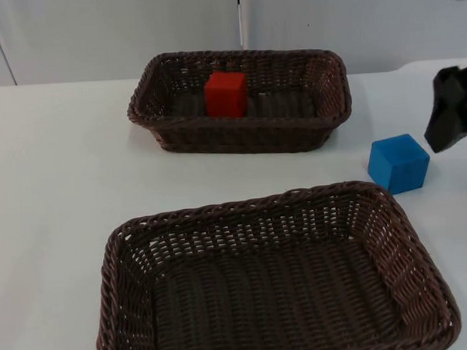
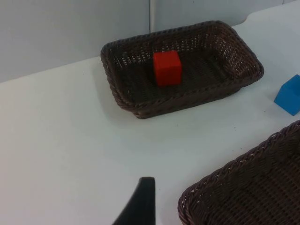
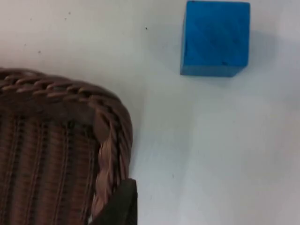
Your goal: Pick up one cube with the left hand and place it into the upper basket. Pick up one cube with the right hand and place it into the lower basket.
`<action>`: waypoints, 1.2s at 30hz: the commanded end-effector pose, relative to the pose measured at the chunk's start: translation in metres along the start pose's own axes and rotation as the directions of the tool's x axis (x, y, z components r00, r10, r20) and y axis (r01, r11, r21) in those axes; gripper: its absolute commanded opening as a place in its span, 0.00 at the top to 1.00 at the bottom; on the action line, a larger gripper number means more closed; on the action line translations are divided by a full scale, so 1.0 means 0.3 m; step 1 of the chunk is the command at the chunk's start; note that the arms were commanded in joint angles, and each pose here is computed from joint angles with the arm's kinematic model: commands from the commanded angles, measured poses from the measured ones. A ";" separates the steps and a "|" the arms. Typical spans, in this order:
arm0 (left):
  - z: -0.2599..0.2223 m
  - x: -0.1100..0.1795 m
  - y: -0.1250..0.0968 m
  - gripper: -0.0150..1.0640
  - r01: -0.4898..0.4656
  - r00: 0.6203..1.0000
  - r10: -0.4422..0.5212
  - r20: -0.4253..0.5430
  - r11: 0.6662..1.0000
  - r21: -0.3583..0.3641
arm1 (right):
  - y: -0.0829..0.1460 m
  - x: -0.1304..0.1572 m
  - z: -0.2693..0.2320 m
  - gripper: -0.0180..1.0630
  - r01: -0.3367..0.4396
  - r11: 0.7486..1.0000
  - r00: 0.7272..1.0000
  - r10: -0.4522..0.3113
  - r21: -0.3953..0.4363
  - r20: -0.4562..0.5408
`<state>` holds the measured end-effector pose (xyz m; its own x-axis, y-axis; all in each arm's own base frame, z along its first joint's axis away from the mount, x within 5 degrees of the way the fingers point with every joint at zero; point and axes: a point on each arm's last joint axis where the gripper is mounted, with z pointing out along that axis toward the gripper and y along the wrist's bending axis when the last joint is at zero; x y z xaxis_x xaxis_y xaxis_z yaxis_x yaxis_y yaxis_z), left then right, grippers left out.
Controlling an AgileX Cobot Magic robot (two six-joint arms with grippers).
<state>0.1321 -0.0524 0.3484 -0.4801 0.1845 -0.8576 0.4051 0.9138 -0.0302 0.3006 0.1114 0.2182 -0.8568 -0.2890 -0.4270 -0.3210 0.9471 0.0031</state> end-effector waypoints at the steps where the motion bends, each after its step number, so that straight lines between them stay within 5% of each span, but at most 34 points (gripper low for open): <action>1: -0.002 0.008 -0.002 0.16 -0.004 1.000 0.004 -0.008 1.000 0.003 | 0.004 -0.022 0.069 0.01 0.008 1.000 0.999 -0.008 -0.001 0.044; 14: -0.002 0.008 -0.002 0.16 -0.004 1.000 0.004 -0.008 1.000 0.003 | 0.007 -0.057 0.264 0.01 0.053 0.999 0.983 -0.053 0.006 0.176; 36: -0.002 0.008 -0.002 0.16 -0.006 1.000 0.006 -0.009 1.000 0.002 | -0.012 -0.040 0.458 0.01 0.036 0.999 0.964 -0.034 -0.002 0.263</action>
<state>0.1321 -0.0524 0.3484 -0.4801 0.1845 -0.8576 0.4051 0.9138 -0.0302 0.3639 0.1309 0.0997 -0.7304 -0.2761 -0.6247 -0.3486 0.9373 -0.0066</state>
